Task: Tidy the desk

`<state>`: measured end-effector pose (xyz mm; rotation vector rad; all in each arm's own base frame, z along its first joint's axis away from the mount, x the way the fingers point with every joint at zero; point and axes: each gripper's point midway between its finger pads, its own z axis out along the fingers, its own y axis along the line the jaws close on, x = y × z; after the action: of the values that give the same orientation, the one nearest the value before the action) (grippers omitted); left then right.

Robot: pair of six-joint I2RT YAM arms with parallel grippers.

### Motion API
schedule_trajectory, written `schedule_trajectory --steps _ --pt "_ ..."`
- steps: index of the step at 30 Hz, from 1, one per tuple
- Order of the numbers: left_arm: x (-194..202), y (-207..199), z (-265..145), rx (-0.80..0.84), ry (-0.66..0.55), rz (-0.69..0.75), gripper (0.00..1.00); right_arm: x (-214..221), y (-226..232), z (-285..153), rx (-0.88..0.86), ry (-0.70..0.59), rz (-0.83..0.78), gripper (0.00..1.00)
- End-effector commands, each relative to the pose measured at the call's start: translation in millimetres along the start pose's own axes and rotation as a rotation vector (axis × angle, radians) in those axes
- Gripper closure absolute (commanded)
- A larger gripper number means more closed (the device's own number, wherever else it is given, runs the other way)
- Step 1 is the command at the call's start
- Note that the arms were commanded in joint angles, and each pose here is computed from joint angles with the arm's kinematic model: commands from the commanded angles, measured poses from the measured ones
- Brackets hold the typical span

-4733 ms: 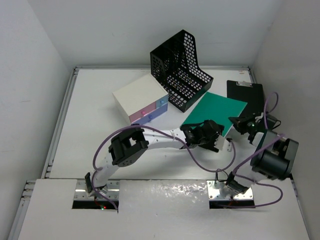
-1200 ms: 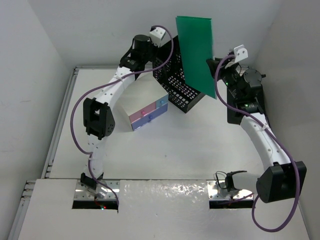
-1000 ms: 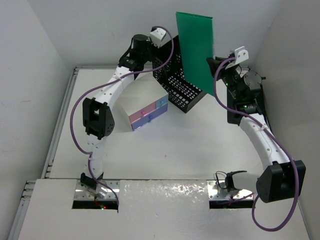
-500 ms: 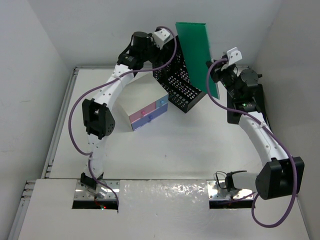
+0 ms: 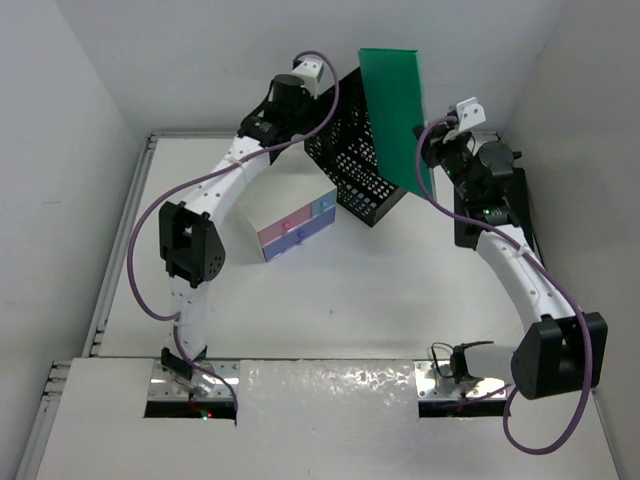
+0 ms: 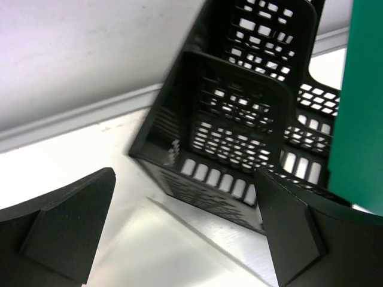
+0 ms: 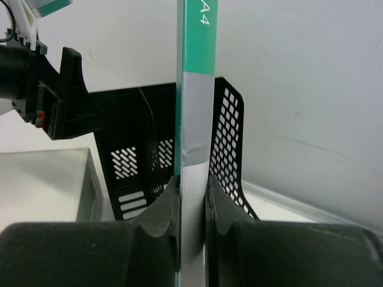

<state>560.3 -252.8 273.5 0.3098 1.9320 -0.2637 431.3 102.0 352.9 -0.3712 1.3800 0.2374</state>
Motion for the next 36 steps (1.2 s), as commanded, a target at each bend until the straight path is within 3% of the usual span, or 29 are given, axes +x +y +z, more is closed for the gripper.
schedule_trajectory --steps 1,8,10,11,13,16,18,25,36 --pt "4.5 -8.7 3.5 -0.079 -0.004 -0.062 0.0 -38.9 -6.6 -7.7 0.042 -0.13 -0.011 1.0" --pt "29.2 -3.3 30.5 -0.116 0.06 -0.054 0.01 -34.8 -7.0 -11.1 0.052 -0.119 0.0 1.0" --pt "37.4 -0.3 33.3 -0.104 0.089 -0.053 0.11 -36.6 -4.9 -11.7 0.038 -0.124 -0.003 1.0" --pt "35.6 0.4 31.8 -0.086 0.086 -0.056 0.27 -38.1 -3.3 -12.2 0.031 -0.127 -0.007 1.0" --pt "41.1 3.1 28.1 -0.076 0.092 -0.041 0.47 -41.5 -1.0 -13.8 0.016 -0.137 -0.023 1.0" --pt "37.7 7.7 26.1 -0.076 0.066 -0.002 0.67 -48.3 2.5 -13.7 -0.006 -0.176 -0.058 1.0" --pt "32.7 12.8 26.4 -0.073 0.049 0.04 0.76 -53.3 2.1 -10.4 -0.008 -0.208 -0.066 1.0" --pt "28.9 13.4 31.1 -0.01 0.026 0.173 0.96 -70.7 12.4 3.6 -0.077 -0.354 -0.03 1.0" --pt "33.2 12.5 24.1 0.024 0.014 0.135 0.93 -47.5 17.9 16.1 0.115 -0.438 0.016 1.0"
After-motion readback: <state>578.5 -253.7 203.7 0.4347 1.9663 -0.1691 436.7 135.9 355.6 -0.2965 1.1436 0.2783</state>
